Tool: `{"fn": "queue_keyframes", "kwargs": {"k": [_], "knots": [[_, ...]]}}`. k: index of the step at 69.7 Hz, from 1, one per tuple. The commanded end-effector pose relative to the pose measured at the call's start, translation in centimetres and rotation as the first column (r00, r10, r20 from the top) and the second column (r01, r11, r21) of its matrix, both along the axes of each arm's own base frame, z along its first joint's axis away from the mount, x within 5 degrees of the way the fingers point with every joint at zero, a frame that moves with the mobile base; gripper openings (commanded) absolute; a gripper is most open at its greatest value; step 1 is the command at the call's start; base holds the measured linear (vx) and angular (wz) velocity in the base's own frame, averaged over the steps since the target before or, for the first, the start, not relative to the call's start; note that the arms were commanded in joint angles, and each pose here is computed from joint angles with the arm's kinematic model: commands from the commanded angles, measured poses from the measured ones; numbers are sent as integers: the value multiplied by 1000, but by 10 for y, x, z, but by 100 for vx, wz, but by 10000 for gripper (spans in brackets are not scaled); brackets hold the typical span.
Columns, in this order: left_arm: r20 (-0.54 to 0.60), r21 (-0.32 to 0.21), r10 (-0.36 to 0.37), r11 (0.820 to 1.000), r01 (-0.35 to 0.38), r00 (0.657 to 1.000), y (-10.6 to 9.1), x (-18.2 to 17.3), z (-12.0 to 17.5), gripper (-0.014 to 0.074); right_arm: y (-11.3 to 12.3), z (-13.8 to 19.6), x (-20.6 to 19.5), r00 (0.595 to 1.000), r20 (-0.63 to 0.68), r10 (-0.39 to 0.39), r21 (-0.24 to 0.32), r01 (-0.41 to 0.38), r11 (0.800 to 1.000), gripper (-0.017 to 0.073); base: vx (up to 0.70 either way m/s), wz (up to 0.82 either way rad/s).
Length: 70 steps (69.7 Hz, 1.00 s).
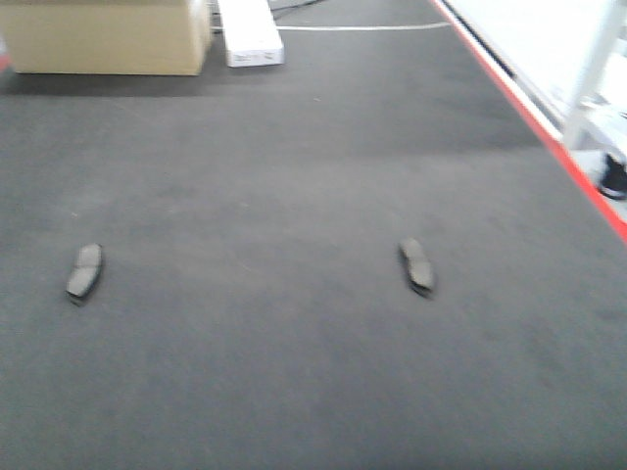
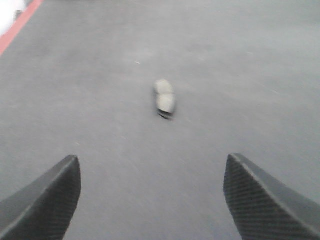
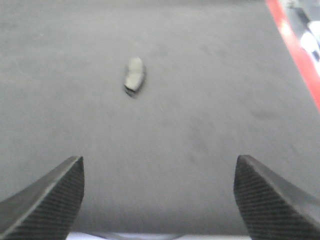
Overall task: Move and align brake pads A on conveyor
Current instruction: 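Turn the base away from the conveyor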
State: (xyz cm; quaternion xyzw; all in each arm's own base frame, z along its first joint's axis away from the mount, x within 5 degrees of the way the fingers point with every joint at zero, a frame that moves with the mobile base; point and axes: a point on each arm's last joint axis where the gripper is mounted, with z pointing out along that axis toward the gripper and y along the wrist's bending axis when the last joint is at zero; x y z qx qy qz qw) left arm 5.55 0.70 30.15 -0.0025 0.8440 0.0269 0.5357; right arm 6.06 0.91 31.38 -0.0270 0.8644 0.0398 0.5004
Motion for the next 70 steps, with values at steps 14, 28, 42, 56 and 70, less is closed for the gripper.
{"fn": "queue_keyframes", "kwargs": {"k": [14, 28, 42, 56, 70], "knots": [[84, 3, -9, 1000, 9, 996, -1, 2, 13, 554, -1, 13, 3, 997, 82, -13, -6, 13, 1000, 578, -28, -36], [84, 3, -9, 1000, 9, 996, -1, 2, 13, 554, -1, 13, 3, 997, 82, -13, -6, 13, 1000, 578, -31, -35], [84, 3, -9, 1000, 9, 996, -1, 2, 13, 554, -1, 13, 3, 997, 82, -13, -6, 13, 1000, 578, -33, -30], [84, 3, -9, 1000, 9, 996, -1, 2, 13, 554, -1, 13, 3, 997, 82, -13, -6, 14, 1000, 578, -35, -34], [84, 3, -9, 1000, 9, 996, -1, 2, 13, 554, -1, 13, 3, 997, 82, -13, -6, 14, 1000, 578, -33, -45]]}}
